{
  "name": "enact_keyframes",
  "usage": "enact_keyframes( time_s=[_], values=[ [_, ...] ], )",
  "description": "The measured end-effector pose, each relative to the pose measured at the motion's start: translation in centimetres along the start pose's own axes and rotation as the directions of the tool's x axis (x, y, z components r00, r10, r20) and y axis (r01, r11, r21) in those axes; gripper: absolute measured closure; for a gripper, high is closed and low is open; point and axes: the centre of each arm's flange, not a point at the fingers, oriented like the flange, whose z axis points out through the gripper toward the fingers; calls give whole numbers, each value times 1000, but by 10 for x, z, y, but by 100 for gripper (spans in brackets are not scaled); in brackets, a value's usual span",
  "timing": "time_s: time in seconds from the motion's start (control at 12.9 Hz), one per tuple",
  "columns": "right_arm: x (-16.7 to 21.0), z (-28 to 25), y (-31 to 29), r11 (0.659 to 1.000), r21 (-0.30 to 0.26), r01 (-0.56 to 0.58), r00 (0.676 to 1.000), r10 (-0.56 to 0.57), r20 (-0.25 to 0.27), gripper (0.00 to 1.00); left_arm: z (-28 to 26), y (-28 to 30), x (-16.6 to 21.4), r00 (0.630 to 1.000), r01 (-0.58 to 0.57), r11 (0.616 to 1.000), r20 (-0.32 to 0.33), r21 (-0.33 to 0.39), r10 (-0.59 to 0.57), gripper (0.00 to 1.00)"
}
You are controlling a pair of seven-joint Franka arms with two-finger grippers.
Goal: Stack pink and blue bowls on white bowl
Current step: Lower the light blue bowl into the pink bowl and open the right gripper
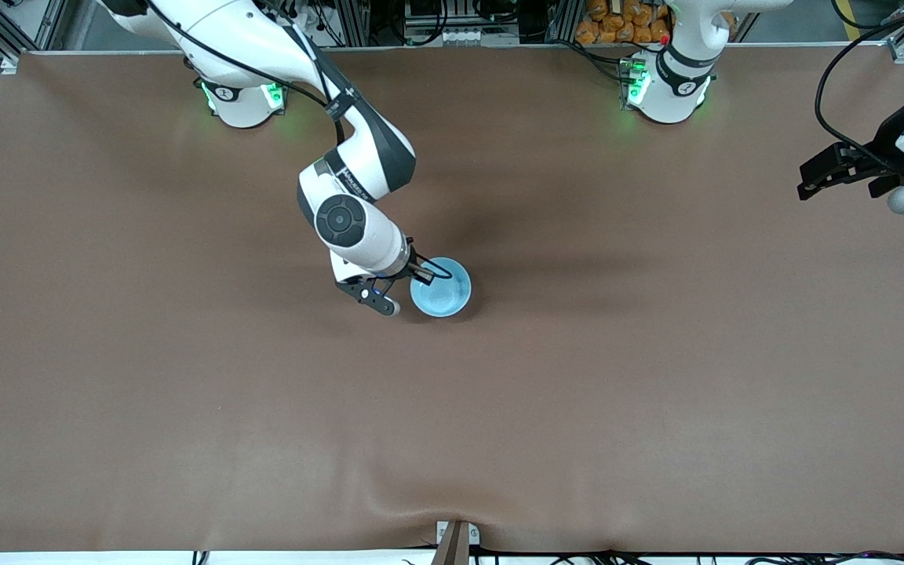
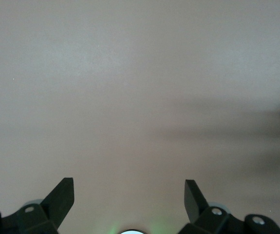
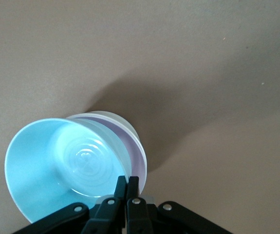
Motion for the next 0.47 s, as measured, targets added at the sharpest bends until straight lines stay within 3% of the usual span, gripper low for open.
enact_keyframes(
  time_s=[0.31,0.47],
  values=[
    [-5,19,6,1000,-21,0,1000,0,6,98,2,0,-1,1000,0,1000,4,0,0,0],
    [-5,26,8,1000,-2,-1,1000,1,-9,98,2,0,-1,1000,0,1000,5,0,0,0]
  ],
)
